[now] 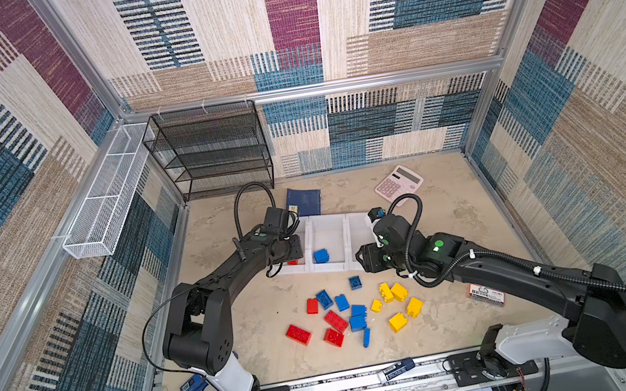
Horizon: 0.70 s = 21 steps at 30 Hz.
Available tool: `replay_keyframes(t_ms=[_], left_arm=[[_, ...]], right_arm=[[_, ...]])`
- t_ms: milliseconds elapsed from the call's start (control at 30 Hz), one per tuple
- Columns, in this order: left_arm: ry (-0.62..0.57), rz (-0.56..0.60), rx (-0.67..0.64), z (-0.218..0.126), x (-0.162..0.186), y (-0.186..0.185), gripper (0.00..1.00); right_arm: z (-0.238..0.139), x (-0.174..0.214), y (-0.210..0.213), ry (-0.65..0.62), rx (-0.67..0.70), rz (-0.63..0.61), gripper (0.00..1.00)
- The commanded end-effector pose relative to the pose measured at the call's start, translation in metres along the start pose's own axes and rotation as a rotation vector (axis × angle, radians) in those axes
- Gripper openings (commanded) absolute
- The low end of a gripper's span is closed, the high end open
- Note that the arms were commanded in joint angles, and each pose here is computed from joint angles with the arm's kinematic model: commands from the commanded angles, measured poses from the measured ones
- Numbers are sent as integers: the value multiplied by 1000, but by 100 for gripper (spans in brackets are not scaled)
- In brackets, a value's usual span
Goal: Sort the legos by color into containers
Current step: 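Carry the red brick with the left gripper into the nearest compartment and release, then grasp a blue brick with the right gripper while the left returns over bricks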
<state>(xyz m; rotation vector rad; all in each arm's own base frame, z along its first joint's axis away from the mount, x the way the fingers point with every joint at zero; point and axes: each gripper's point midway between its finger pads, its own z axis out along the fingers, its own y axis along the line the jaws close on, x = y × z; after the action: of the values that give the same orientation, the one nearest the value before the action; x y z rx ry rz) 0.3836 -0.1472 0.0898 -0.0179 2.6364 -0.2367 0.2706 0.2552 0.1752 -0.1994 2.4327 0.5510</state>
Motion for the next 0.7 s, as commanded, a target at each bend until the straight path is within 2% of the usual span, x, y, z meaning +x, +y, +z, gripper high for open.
replay_keyframes(t_ms=[0, 233, 467, 667], left_arm=[[-13, 0, -8, -6, 0, 3, 56], [-56, -47, -2, -40, 12, 10, 56], [-82, -152, -26, -72, 60, 37, 57], [-110, -235, -32, -87, 84, 51, 57]], right_arm=[[-3, -3, -1, -22, 2, 17, 59], [3, 8, -4, 5, -3, 0, 59], [14, 37, -15, 94, 31, -80, 59], [25, 52, 2, 168, -68, -163, 59]])
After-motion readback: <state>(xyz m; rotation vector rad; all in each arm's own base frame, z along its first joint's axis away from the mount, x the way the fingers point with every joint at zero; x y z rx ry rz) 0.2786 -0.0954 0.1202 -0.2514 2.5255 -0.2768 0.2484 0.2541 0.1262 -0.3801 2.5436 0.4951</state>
